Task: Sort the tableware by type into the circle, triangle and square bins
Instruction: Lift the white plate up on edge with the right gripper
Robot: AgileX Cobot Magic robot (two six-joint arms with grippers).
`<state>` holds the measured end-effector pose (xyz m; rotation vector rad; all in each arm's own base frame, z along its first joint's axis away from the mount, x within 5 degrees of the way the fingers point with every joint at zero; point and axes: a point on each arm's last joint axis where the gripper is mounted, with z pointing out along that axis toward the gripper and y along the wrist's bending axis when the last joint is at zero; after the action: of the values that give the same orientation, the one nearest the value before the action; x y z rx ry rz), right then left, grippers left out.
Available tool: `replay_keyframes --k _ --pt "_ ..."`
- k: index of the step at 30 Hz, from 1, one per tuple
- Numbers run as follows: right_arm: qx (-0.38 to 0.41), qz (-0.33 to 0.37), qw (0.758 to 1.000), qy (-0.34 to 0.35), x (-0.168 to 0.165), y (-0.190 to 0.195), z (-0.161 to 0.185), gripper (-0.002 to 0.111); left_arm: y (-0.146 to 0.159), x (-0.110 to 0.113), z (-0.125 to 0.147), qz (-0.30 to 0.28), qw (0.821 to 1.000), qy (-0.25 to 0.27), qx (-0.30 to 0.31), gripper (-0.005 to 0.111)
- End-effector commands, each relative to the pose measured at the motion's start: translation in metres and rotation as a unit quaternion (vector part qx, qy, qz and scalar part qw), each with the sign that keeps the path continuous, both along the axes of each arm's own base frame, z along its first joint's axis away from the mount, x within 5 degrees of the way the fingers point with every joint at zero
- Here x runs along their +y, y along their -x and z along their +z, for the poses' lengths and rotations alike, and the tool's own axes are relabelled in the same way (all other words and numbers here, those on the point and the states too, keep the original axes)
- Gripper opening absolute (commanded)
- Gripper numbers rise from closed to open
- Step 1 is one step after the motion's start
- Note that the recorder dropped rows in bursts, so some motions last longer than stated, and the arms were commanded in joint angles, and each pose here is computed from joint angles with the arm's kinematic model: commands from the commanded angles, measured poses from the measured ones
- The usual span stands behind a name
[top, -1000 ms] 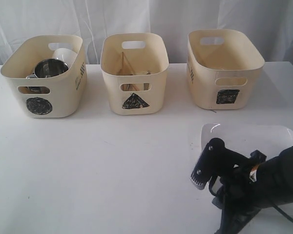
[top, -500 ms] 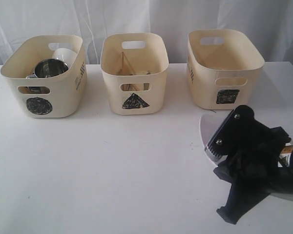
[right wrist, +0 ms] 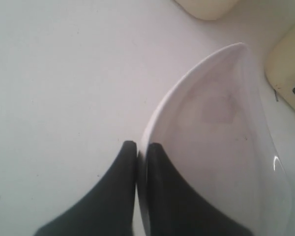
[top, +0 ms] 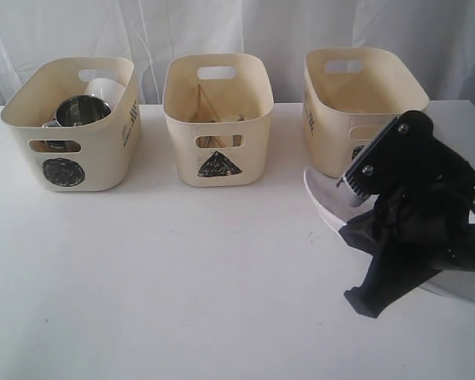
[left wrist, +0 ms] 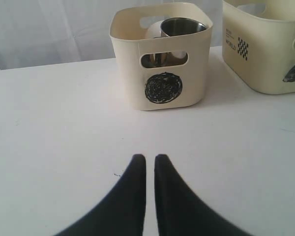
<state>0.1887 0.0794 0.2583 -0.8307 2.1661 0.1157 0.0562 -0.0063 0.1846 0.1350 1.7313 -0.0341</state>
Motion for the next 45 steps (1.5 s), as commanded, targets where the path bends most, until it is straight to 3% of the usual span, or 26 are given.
replay_keyframes --k 1,37,45 --pt "-0.016 -0.004 1.0 -0.014 0.001 -0.001 0.012 0.0 0.0 0.0 -0.001 0.0 1.0 0.009 -0.002 0.013" --pt "-0.099 -0.024 0.99 -0.097 -0.003 0.014 0.073 0.0 0.0 0.0 -0.001 0.0 1.0 0.009 -0.002 0.013" --pt "-0.173 -0.034 0.975 -0.139 -0.003 0.012 0.115 0.0 0.0 0.0 -0.001 0.0 1.0 0.009 -0.002 0.013"
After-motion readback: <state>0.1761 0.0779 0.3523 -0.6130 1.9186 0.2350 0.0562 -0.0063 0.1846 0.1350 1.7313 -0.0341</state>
